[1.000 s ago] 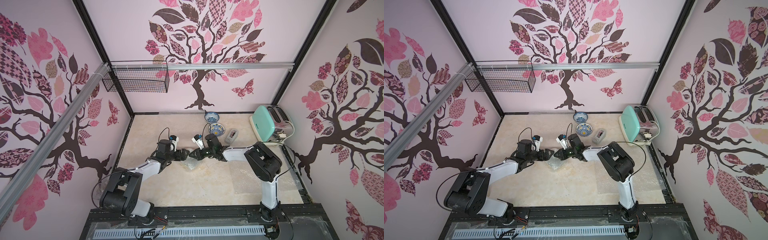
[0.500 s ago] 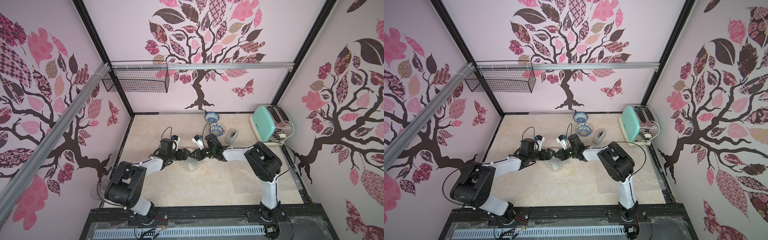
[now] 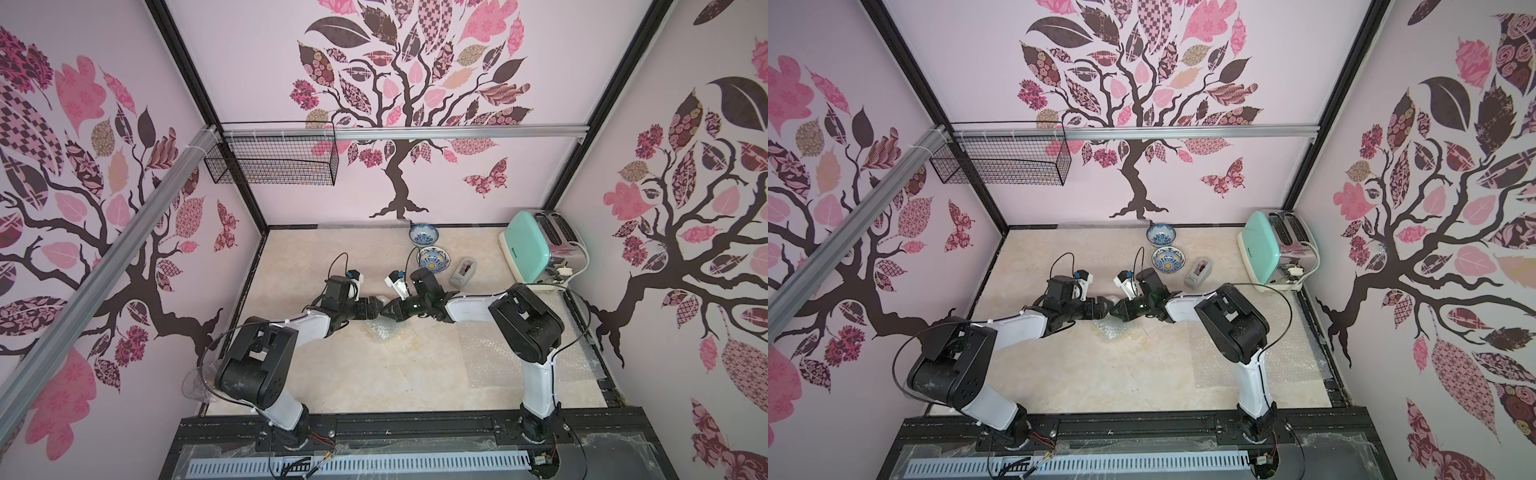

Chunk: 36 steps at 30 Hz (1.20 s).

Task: Wrap bowls in bubble wrap
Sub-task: Stick the tape on the bubble wrap.

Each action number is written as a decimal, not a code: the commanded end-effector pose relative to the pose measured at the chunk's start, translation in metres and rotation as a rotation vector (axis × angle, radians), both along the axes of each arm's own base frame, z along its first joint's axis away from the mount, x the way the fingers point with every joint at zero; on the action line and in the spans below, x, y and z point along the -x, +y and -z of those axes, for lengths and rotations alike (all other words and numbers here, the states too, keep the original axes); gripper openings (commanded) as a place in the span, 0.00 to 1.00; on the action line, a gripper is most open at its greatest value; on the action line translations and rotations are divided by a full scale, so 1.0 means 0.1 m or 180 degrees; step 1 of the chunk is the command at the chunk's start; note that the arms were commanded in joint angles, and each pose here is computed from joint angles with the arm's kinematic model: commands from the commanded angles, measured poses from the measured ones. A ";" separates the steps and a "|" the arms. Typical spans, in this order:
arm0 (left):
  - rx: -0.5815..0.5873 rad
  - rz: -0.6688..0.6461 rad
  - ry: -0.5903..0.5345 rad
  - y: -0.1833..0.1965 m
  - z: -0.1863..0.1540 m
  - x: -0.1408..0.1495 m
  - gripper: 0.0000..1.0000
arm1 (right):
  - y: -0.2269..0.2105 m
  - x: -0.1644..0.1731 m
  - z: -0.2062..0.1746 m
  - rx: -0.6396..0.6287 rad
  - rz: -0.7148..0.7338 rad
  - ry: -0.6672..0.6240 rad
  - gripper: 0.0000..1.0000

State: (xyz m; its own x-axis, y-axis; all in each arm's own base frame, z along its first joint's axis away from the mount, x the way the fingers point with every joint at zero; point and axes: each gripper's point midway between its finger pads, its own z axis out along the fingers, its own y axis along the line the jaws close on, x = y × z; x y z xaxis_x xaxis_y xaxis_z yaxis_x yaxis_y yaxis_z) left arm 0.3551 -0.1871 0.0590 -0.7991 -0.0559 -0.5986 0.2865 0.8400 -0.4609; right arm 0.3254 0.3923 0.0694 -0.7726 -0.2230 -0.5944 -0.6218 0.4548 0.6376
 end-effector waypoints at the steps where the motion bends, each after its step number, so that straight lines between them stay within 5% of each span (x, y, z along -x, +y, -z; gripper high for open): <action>1: -0.0077 0.0060 0.0149 -0.03 0.11 0.10 0.84 | 0.01 0.01 -0.11 0.0005 0.0027 -0.0036 0.17; 4: -0.0086 0.0039 0.0140 -0.01 0.10 0.10 0.84 | -0.01 0.00 -0.19 0.0005 0.0080 -0.0066 0.28; 13: -0.0090 0.0015 0.0134 0.01 0.10 0.12 0.84 | -0.08 -0.04 -0.37 0.0008 0.0244 -0.0173 0.40; 36: -0.0081 -0.0018 0.0069 0.02 0.02 0.11 0.85 | -0.23 -0.02 -0.64 0.0108 0.0420 -0.0277 0.42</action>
